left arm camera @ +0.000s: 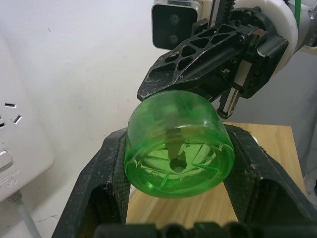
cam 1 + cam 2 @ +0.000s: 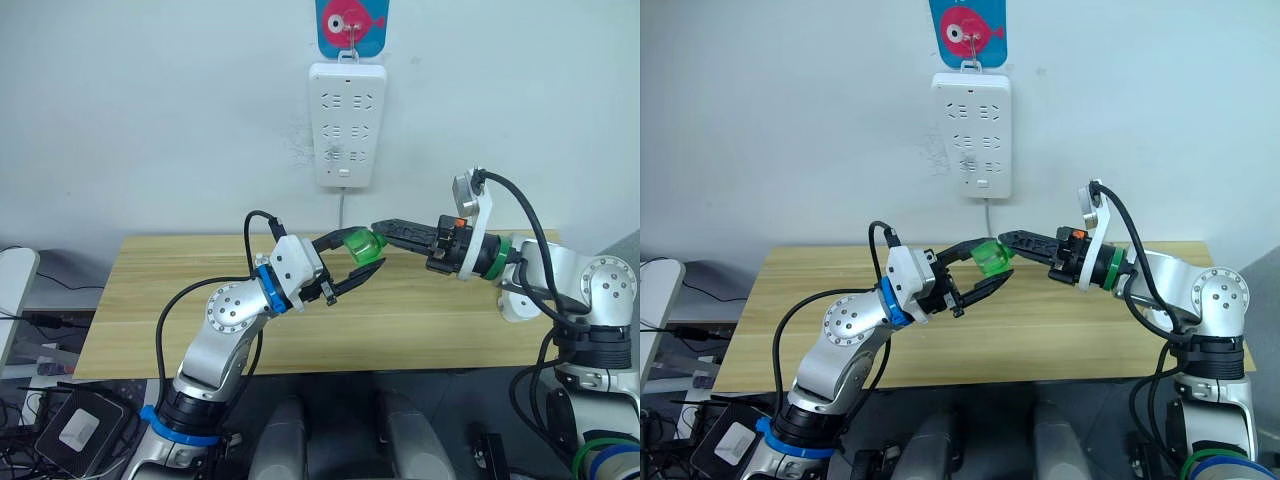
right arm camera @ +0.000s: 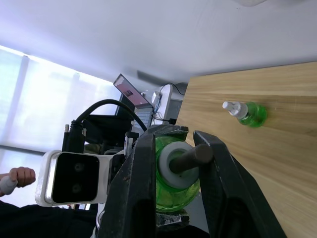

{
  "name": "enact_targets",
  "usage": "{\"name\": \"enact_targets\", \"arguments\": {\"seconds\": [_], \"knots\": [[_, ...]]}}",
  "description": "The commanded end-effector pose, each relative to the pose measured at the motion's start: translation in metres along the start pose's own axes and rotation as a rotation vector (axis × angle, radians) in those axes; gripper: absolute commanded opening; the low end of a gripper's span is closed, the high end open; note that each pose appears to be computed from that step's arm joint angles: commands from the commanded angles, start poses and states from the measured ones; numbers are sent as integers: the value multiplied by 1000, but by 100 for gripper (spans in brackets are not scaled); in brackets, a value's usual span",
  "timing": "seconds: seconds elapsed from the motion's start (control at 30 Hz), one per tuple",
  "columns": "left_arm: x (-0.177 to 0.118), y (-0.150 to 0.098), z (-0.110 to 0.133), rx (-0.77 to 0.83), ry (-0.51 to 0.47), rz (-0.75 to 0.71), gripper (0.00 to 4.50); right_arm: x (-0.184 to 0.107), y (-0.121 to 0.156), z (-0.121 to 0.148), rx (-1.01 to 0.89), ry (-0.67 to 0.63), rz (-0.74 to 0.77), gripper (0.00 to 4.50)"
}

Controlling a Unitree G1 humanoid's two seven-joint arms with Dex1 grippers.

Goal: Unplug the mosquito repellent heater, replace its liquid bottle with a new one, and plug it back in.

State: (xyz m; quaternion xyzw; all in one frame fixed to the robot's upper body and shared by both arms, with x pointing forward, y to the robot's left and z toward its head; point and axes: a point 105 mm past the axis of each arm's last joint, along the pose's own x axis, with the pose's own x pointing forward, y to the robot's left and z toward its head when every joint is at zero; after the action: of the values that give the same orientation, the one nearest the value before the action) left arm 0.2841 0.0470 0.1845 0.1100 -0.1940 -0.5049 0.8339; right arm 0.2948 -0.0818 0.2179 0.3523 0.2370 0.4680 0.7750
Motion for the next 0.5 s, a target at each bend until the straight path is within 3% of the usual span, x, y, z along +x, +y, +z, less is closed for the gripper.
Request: {"name": "enact_targets", "arguments": {"seconds": [0.03,0.17,0.3,0.43,0.5], "knots": [[3,-5,14,39,-55,-27,326,-4,1,5,2,-56,-32,77],[1,-1,13,40,-43,-15,446,-8,-11,10,44,-114,-109,77],[-4,2,15,31,-25,-32,450,-23,-25,15,20,-128,-245,77],[-6,-7,14,-71,21,-115,450,-41,-57,3,-253,-35,-488,77],[-7,-17,10,-176,78,-192,450,-54,-87,-7,-473,30,-638,76]]}}
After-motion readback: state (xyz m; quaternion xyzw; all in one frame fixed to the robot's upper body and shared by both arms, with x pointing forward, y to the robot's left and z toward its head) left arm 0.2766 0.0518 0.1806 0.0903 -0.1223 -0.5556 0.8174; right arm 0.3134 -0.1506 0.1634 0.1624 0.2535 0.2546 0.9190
